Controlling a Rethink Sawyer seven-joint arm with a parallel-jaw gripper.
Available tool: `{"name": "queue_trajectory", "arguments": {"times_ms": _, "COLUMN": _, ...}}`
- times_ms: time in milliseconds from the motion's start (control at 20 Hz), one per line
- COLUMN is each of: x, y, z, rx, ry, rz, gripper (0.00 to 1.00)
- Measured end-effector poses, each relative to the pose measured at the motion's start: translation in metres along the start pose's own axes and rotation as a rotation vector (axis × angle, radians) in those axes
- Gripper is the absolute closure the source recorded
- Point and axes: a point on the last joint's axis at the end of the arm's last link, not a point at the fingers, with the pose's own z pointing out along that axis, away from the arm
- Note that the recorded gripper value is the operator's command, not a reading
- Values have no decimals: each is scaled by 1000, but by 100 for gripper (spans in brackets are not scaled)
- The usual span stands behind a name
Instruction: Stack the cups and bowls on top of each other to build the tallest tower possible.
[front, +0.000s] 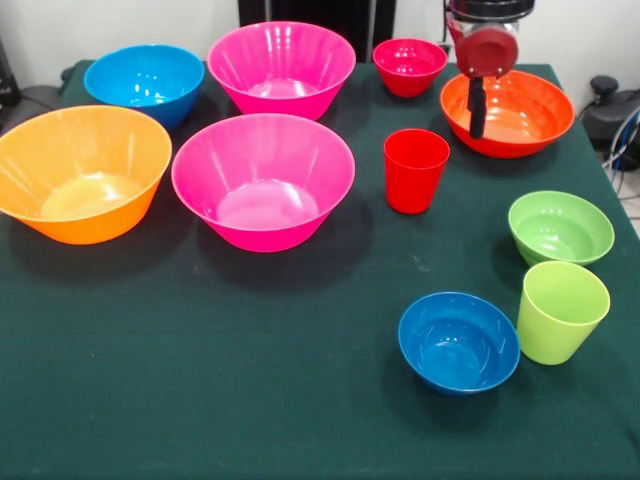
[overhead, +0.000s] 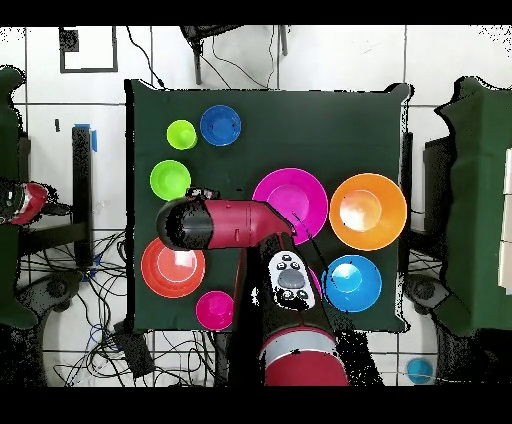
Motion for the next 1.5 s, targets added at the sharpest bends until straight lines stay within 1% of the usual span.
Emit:
{"name": "queue_trajectory", "arguments": {"times_ms": 250, "x": -8, "y": 7, "z": 21, "rx": -36, "ry": 0, "rz": 38, "gripper": 0}}
{"name": "queue_trajectory", "arguments": {"times_ms": 300, "x": -14, "y": 15, "z": 36, "rx": -58, "ry": 6, "rz": 55, "gripper": 0}}
{"name": "queue_trajectory", "arguments": {"times_ms": 450, "x": -20, "y": 23, "z": 46, "rx": -77, "ry": 9, "rz": 65, "gripper": 0}}
{"name": "queue_trajectory", "arguments": {"times_ms": 600, "x": -27, "y": 33, "z": 55, "rx": -97, "ry": 13, "rz": 89, "gripper": 0}}
{"name": "queue_trajectory", "arguments": {"times_ms": 850, "x": -38, "y": 39, "z": 52, "rx": -92, "ry": 24, "rz": 123, "gripper": 0}}
{"name": "queue_trajectory", "arguments": {"times_ms": 950, "x": -41, "y": 41, "z": 51, "rx": -90, "ry": 28, "rz": 129, "gripper": 0}}
{"name": "queue_trajectory", "arguments": {"times_ms": 1100, "x": -53, "y": 47, "z": 48, "rx": -83, "ry": 38, "rz": 152, "gripper": 0}}
{"name": "queue_trajectory", "arguments": {"times_ms": 1250, "x": -60, "y": 52, "z": 47, "rx": -78, "ry": 44, "rz": 170, "gripper": 0}}
{"name": "queue_trajectory", "arguments": {"times_ms": 1350, "x": -62, "y": 55, "z": 49, "rx": -81, "ry": 51, "rz": 181, "gripper": 0}}
{"name": "queue_trajectory", "arguments": {"times_ms": 1500, "x": -63, "y": 64, "z": 61, "rx": -92, "ry": 69, "rz": 207, "gripper": 0}}
